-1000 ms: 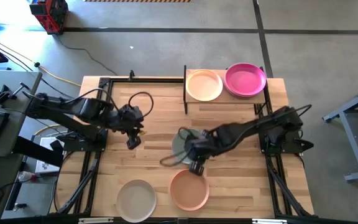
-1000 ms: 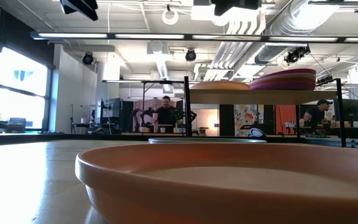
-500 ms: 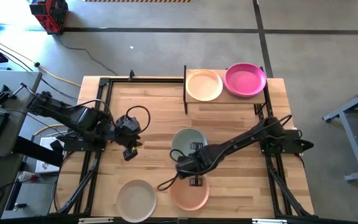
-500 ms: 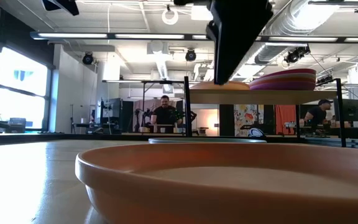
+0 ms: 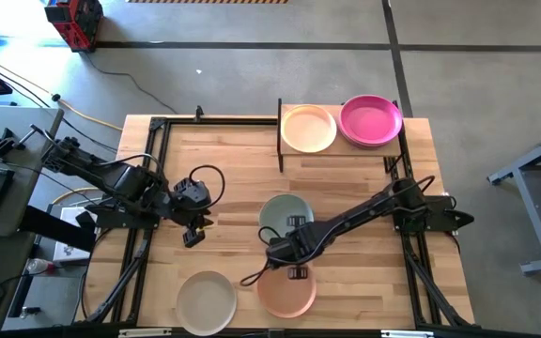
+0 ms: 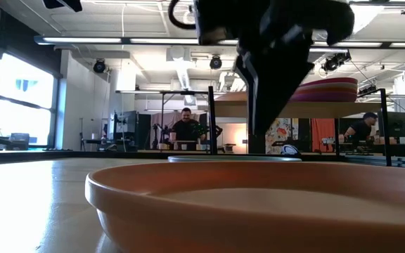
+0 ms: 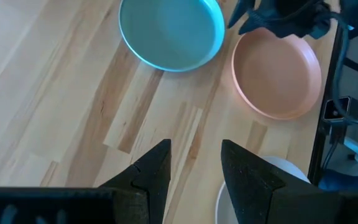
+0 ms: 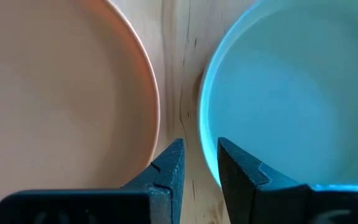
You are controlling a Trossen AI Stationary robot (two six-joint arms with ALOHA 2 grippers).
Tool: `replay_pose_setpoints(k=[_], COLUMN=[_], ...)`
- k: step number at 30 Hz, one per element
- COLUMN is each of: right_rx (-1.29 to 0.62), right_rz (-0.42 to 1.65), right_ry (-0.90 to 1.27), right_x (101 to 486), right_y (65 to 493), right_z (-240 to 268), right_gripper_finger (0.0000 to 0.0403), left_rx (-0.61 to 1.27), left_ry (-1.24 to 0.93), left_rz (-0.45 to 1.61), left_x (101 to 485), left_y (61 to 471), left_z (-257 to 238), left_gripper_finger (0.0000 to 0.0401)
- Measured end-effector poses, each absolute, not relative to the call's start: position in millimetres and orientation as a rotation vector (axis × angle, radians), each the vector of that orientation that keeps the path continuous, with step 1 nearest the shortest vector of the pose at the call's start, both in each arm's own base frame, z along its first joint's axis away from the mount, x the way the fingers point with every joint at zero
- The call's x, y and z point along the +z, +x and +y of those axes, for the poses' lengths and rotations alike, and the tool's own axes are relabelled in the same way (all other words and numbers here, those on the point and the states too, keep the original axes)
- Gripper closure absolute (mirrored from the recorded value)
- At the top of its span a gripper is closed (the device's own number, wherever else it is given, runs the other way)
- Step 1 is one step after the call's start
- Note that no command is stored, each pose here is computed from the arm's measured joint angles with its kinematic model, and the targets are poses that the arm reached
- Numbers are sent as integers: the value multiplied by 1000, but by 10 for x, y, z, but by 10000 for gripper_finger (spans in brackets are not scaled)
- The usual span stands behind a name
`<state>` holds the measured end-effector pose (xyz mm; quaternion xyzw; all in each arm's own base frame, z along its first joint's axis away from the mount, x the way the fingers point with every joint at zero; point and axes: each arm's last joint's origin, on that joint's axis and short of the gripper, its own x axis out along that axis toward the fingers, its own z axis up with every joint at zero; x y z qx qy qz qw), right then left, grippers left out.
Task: Place and stack plates onto a shelf
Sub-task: Stack the light blue plate on top of the yellow plate on the shelf
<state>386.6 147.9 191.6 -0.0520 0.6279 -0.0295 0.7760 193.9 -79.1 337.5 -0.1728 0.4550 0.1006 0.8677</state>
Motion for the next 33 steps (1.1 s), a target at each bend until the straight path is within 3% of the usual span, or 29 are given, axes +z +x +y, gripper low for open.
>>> replay_pose_setpoints(k=[28, 33], right_rx=[-33, -13], right_rz=[1387, 1400], right_ry=[-77, -40], right_x=[1486, 1485], right_y=[3824, 3840], right_z=[1229, 1180], right_gripper_finger=[332, 364], left_rx=[250, 249], left_ry=[-337, -331], left_rz=[924, 924], left_x=[3379, 3380], left_y=[1944, 1944], left_z=[-774, -774], left_gripper_finger=[270, 270])
